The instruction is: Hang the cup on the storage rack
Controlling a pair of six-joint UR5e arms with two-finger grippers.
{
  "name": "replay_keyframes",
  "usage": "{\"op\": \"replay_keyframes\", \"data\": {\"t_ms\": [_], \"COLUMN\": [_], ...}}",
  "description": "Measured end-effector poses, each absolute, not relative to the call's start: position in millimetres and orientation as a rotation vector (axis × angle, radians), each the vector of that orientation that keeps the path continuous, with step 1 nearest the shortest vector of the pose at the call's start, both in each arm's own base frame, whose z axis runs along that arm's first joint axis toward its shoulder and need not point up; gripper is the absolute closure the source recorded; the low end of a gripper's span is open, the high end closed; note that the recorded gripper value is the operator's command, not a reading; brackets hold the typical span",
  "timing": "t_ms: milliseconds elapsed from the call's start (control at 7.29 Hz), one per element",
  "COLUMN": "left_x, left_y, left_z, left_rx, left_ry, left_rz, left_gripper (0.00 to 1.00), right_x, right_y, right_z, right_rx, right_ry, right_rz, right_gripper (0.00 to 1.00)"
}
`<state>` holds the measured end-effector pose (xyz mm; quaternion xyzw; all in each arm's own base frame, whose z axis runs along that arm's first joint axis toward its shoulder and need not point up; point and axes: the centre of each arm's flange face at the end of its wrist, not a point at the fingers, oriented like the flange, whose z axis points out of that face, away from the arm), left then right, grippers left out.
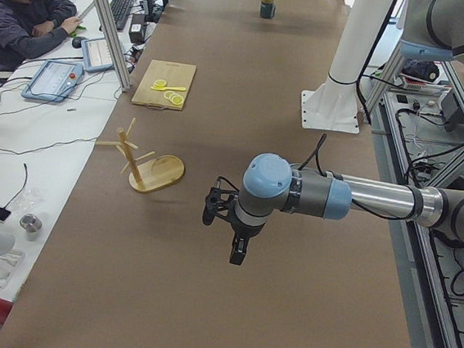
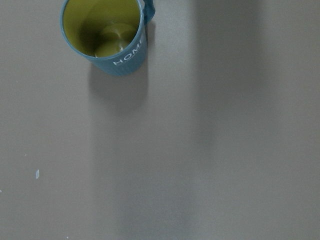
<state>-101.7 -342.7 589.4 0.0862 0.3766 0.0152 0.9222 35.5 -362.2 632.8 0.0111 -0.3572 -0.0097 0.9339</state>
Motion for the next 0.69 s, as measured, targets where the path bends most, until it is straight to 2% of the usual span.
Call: {"op": "replay_keyframes", "data": {"t_ms": [685], "left_x": [-126.5], "left_y": [-354.4], "left_z": [560.0], "left_rx": [0.484], "left_ry": [0.729], "left_rz": [0.082], "left_gripper": [0.01], "right_x": [32.0], "right_y": [-373.4], "right_z": [574.1], "right_rx": [0.129], "right_ry": [-0.776], "right_rz": [-0.056], "right_gripper": [0.0]}}
